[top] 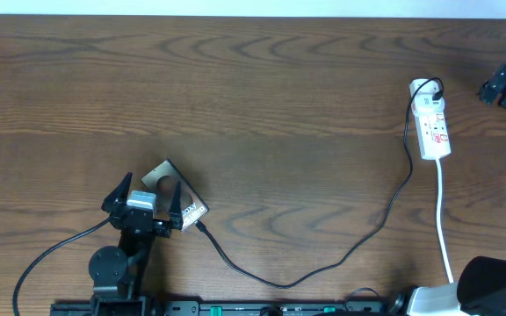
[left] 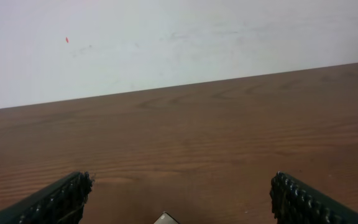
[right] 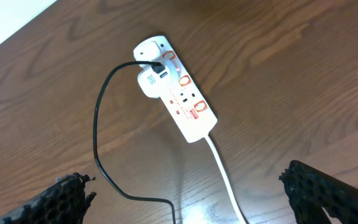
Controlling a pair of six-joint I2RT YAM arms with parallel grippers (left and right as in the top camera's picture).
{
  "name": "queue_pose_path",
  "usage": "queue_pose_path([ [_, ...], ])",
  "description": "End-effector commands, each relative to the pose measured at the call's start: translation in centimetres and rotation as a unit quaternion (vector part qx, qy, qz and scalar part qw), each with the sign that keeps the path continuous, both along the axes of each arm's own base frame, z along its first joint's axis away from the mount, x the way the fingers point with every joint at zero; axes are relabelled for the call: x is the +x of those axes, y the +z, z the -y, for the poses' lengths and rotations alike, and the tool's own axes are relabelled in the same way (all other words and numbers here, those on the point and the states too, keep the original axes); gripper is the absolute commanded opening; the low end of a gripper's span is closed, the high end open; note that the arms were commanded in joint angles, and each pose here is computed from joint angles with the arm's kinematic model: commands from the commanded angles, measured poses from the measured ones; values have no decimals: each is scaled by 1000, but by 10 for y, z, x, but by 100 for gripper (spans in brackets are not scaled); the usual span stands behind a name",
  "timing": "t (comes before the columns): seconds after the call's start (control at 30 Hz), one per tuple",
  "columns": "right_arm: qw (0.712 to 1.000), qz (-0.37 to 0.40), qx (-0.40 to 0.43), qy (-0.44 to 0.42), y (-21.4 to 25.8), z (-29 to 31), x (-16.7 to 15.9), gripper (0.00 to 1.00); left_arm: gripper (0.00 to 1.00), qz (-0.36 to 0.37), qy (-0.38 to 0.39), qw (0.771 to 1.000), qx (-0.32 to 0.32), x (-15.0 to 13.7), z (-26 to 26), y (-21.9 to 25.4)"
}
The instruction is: Plug charger to phone and switch on socket
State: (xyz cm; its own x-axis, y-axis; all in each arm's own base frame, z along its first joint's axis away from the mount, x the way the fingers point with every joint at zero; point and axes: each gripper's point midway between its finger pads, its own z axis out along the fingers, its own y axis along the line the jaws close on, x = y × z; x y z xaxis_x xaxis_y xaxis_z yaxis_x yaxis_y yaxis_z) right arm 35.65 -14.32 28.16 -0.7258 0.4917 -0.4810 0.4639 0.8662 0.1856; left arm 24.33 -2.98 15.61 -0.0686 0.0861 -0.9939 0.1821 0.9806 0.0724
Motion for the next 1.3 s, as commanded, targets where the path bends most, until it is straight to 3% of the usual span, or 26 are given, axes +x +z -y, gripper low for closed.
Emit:
queue_pose_path([
  [0.0,1000,8,2,-4,5,-2,0,99,94,-24,-15,1000,2,-2,5,-14],
  [0.2,999,-4,-24,-20,4,8,-4,99,94,-24,-15,1000,2,-2,5,-14],
  [0.23,999,-10,-37,-29,4,13,-7,70,94,-24,-15,1000,2,-2,5,-14],
  [0.27,998,-14,-49,-36,5,17,-9,34,94,-24,-15,1000,2,-2,5,-14],
  [0.3,998,-15,-53,-38,6,19,-10,31,94,-24,-15,1000,2,-2,5,-14],
  [0.33,998,-14,-53,-38,6,19,-10,45,94,-24,-15,1000,2,-2,5,-14],
  [0.37,998,-15,-52,-38,6,18,-12,94,94,-24,-15,1000,2,-2,5,-14],
  [0.4,998,-18,-51,-38,6,17,-14,99,94,-24,-15,1000,2,-2,5,-14],
  [0.57,998,3,-59,-37,17,15,-15,99,94,-24,-15,1000,2,-2,5,-14],
  [0.87,980,180,-80,-19,48,-30,7,99,94,-24,-15,1000,2,-2,5,-14],
  [1.07,932,345,-102,53,53,-90,10,99,94,-24,-15,1000,2,-2,5,-14],
  [1.27,868,474,-113,99,32,-131,-26,99,94,-24,-15,1000,2,-2,5,-14],
])
